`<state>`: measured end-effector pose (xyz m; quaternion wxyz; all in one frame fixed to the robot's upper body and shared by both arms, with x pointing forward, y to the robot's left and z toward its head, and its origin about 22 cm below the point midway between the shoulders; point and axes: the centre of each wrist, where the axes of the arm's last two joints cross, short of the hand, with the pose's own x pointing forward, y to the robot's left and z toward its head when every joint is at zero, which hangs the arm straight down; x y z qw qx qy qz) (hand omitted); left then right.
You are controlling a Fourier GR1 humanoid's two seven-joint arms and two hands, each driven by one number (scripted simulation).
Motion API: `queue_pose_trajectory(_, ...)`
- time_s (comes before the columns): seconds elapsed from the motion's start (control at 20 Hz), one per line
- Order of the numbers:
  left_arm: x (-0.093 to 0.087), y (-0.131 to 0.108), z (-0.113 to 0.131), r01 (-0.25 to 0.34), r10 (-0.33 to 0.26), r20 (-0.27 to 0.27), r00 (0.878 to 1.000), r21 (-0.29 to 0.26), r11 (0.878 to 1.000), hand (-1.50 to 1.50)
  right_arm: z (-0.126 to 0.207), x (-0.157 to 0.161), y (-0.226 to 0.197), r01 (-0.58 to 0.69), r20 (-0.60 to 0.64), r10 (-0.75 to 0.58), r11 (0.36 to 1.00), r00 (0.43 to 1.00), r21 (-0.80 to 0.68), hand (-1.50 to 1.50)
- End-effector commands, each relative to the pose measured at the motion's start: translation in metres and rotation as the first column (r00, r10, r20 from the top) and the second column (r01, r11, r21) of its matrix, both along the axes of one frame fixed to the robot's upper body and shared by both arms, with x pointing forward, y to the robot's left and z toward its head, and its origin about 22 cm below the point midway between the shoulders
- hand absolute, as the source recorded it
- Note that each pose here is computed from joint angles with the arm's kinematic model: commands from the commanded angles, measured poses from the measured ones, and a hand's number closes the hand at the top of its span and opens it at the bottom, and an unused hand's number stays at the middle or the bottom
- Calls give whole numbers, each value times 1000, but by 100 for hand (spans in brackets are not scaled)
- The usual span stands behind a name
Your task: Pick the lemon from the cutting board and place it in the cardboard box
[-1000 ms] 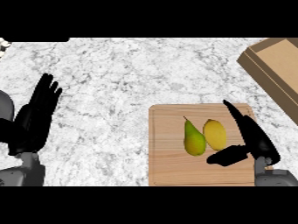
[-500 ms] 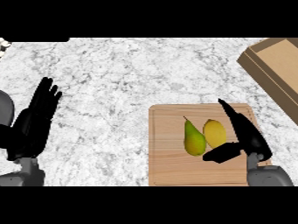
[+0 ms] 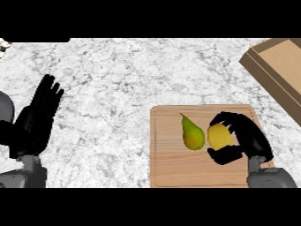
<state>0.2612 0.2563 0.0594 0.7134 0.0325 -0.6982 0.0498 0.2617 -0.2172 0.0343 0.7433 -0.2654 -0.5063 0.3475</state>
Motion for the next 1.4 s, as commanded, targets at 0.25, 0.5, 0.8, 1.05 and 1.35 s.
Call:
queue_pose_trajectory(0.25,-2,-6,-10,16,-16,-17,1000,-3,1000,0,18,-8,24,-373,94,406,893,909,-252,150)
queue_pose_trajectory(0.5,-3,2,13,5,-5,-8,1000,1,1000,0,18,-29,46,-536,147,630,743,763,-401,150)
queue_pose_trajectory(0.8,-2,-20,-4,10,-10,-9,1000,-7,1000,0,74,-45,47,-532,266,683,709,680,-463,150)
queue_pose_trajectory(1.05,10,4,21,3,-3,6,1000,-1,1000,0,123,-77,49,-489,374,646,756,665,-436,150)
queue_pose_trajectory(1.35,1,13,-4,-10,10,2,1000,8,1000,0,167,-78,33,-247,578,340,940,742,-236,150)
